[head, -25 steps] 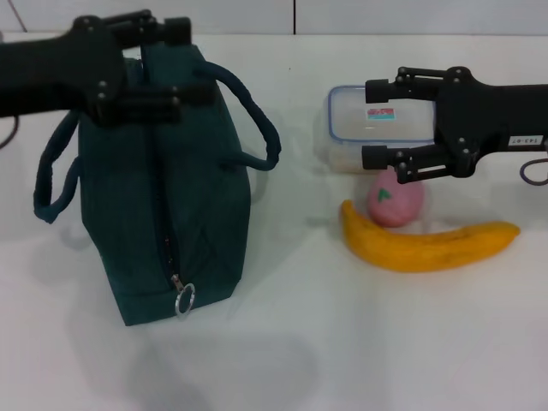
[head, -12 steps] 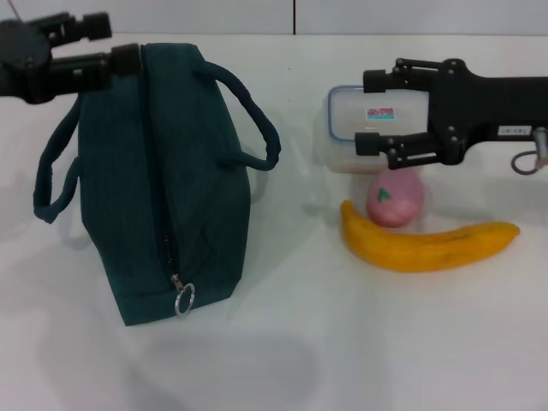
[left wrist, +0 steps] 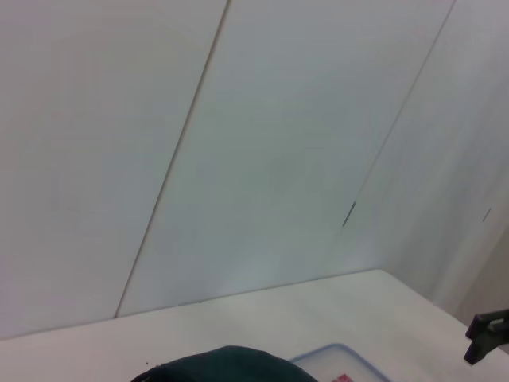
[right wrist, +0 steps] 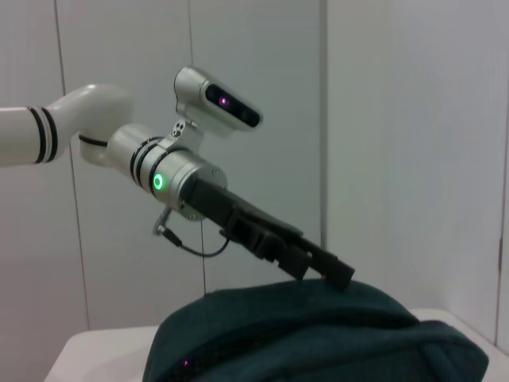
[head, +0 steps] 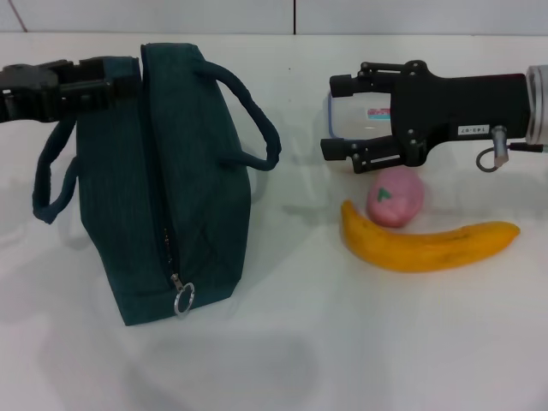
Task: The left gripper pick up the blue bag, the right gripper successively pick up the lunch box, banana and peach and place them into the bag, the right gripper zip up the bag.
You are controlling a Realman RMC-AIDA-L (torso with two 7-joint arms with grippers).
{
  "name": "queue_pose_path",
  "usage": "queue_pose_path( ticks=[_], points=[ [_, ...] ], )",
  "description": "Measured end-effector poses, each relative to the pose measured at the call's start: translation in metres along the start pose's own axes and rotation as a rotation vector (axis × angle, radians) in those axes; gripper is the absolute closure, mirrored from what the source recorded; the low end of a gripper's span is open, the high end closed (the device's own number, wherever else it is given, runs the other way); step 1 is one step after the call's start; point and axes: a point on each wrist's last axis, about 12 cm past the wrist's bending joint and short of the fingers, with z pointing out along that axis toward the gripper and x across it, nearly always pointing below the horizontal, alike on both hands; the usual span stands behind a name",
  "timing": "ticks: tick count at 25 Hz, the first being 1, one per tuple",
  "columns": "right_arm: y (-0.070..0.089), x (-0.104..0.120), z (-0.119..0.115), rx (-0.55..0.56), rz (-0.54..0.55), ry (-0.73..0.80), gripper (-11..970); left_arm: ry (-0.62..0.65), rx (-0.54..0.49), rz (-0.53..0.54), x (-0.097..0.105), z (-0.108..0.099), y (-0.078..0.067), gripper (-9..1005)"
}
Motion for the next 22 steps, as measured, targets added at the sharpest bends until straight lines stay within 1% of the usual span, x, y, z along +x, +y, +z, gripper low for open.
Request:
queue_pose_path(
  ticks=[7, 11, 16, 20, 22],
  points=[
    [-0.002, 0.002, 0.002, 0.017, -0.002, 0.015, 109, -0.064, 0.042, 0.023, -0.002, -0.009, -0.005, 176],
    [-0.002, 0.002, 0.002, 0.019, -0.004, 0.020, 110, -0.083, 0.048, 0.010, -0.002, -0.012, -0.007, 180],
    [-0.003, 0.001, 0.004, 0.013, -0.018, 0.026, 110, -0.077, 0.008, -0.015, 0.005, -0.019, -0.003, 185],
    [-0.004, 0.000, 0.004, 0.011, -0.023, 0.028, 111, -0.107, -0.046, -0.040, 0.010, -0.029, 0.002, 189],
    [-0.004, -0.001, 0.005, 0.009, -0.028, 0.027, 111, -0.115, -0.054, -0.052, 0.013, -0.027, 0.003, 191]
  ],
)
